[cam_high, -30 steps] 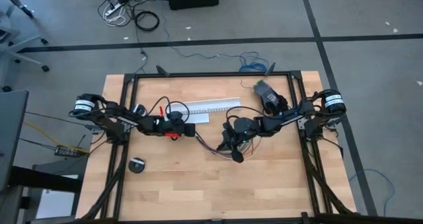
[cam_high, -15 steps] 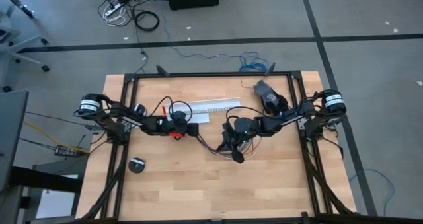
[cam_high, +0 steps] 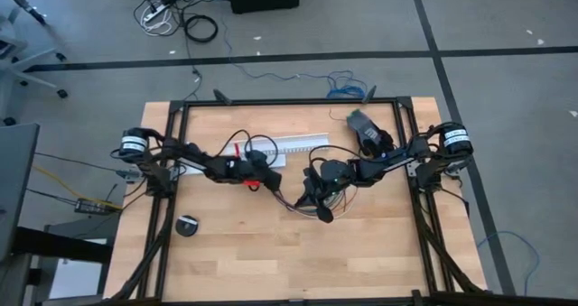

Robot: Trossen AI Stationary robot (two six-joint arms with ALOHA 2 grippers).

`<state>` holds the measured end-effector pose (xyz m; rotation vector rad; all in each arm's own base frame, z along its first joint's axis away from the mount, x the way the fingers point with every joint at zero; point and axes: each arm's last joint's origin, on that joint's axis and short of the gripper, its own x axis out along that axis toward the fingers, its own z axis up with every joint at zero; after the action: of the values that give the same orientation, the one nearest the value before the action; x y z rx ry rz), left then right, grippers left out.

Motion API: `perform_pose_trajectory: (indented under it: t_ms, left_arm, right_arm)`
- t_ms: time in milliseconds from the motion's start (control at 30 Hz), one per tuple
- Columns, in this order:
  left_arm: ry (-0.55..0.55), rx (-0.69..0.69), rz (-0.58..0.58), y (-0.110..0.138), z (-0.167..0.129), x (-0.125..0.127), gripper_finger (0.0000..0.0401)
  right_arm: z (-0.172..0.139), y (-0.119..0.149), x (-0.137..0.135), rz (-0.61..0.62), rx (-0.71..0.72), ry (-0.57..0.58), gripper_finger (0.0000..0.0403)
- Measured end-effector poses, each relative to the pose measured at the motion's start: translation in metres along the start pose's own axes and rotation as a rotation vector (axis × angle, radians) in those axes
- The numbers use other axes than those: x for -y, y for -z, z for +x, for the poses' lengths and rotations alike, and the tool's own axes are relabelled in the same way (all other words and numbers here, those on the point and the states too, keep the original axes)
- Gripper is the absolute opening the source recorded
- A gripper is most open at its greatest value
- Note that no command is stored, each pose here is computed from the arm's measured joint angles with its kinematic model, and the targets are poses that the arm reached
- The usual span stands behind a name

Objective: Ziptie cables
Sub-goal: Wrap the colored wires together using a zip tie

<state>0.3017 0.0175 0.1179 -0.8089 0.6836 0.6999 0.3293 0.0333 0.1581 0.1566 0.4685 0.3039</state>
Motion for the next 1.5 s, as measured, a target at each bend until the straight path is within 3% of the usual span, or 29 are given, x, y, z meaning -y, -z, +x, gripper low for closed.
perform_pose_trajectory:
  t_ms: [100,233,567,733,967,1067,1233,1500]
  left_arm:
    - [-0.094,-0.016,0.118,-0.007,-0.003,0.006,0.0126]
    - [-0.135,-0.014,0.152,-0.015,-0.003,0.015,0.0126]
    - [-0.038,-0.057,-0.08,-0.015,0.017,0.021,0.0126]
    - [0.021,-0.033,-0.127,-0.018,0.019,0.025,0.0126]
    - [0.023,-0.02,-0.139,-0.017,0.021,0.026,0.0123]
    - [0.027,-0.01,-0.1,-0.017,0.021,0.026,0.0098]
    - [0.038,0.002,-0.004,-0.017,0.022,0.027,0.0016]
    - [0.176,0.074,0.209,-0.016,0.017,0.045,0.0001]
  right_arm:
    - [0.0,0.0,0.0,0.0,-0.003,-0.003,0.0]
    - [0.0,0.0,0.0,-0.005,-0.001,-0.006,0.0]
    - [0.0,-0.002,-0.001,-0.014,0.015,-0.011,0.0]
    - [0.001,-0.001,-0.003,-0.025,0.013,-0.017,0.0]
    - [0.001,-0.002,-0.004,-0.038,0.017,-0.018,0.0]
    - [0.001,-0.002,-0.004,-0.041,0.02,-0.019,0.0]
    - [0.001,-0.002,-0.004,-0.044,0.02,-0.018,0.0]
    - [0.001,-0.002,-0.004,-0.036,0.017,-0.008,0.0]
